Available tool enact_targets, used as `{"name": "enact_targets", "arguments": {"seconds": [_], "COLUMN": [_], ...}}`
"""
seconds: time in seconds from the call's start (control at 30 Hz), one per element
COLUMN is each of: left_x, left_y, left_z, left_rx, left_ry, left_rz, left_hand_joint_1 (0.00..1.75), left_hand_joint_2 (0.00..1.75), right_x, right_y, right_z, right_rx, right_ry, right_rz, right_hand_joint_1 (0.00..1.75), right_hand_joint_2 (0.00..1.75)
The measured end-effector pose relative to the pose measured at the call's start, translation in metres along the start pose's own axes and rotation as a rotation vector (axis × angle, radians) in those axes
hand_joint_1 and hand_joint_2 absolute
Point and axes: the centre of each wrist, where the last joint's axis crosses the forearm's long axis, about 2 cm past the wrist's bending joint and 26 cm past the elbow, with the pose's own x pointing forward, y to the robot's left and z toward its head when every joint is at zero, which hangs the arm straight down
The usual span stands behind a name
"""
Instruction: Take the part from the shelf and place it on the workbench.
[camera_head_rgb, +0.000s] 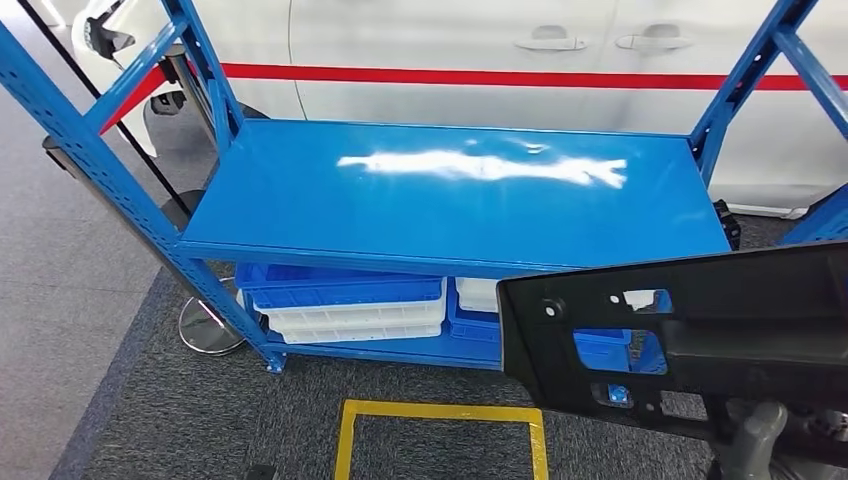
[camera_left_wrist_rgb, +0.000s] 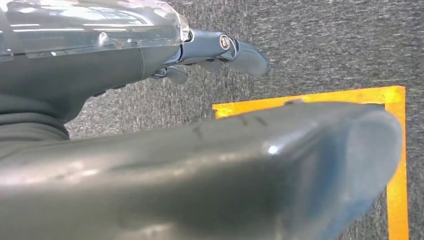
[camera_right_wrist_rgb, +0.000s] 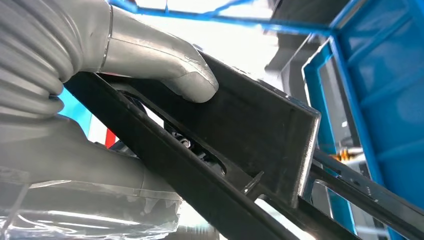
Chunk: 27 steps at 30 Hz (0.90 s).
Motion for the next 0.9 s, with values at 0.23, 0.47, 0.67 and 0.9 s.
{"name": "enact_targets", "arguments": {"seconds": [0.23, 0.47, 0.67, 0.9], "left_x": [0.0, -0.002, 0.0, -0.003], "left_y": [0.0, -0.001, -0.002, 0.0], "left_z": [0.0, 0.001, 0.0, 0.001], "left_rx": [0.009, 0.014, 0.014, -0.003], "left_ry": [0.003, 0.013, 0.011, 0.006], "left_rz": [0.016, 0.033, 0.037, 0.032], "left_hand_joint_1": [0.0, 0.0, 0.0, 0.0], "left_hand_joint_2": [0.0, 0.0, 0.0, 0.0], "right_x": [0.013, 0.028, 0.042, 0.067], "right_y": [-0.031, -0.059, -0.079, -0.11], "right_z": [-0.001, 0.002, 0.005, 0.005], "right_rx": [-0.036, -0.067, -0.108, -0.184], "right_ry": [-0.021, -0.025, -0.018, 0.01], "right_rz": [0.124, 0.232, 0.323, 0.417], "right_hand_joint_1": [1.75, 1.75, 1.75, 1.75], "right_hand_joint_2": [1.75, 1.75, 1.75, 1.75]}}
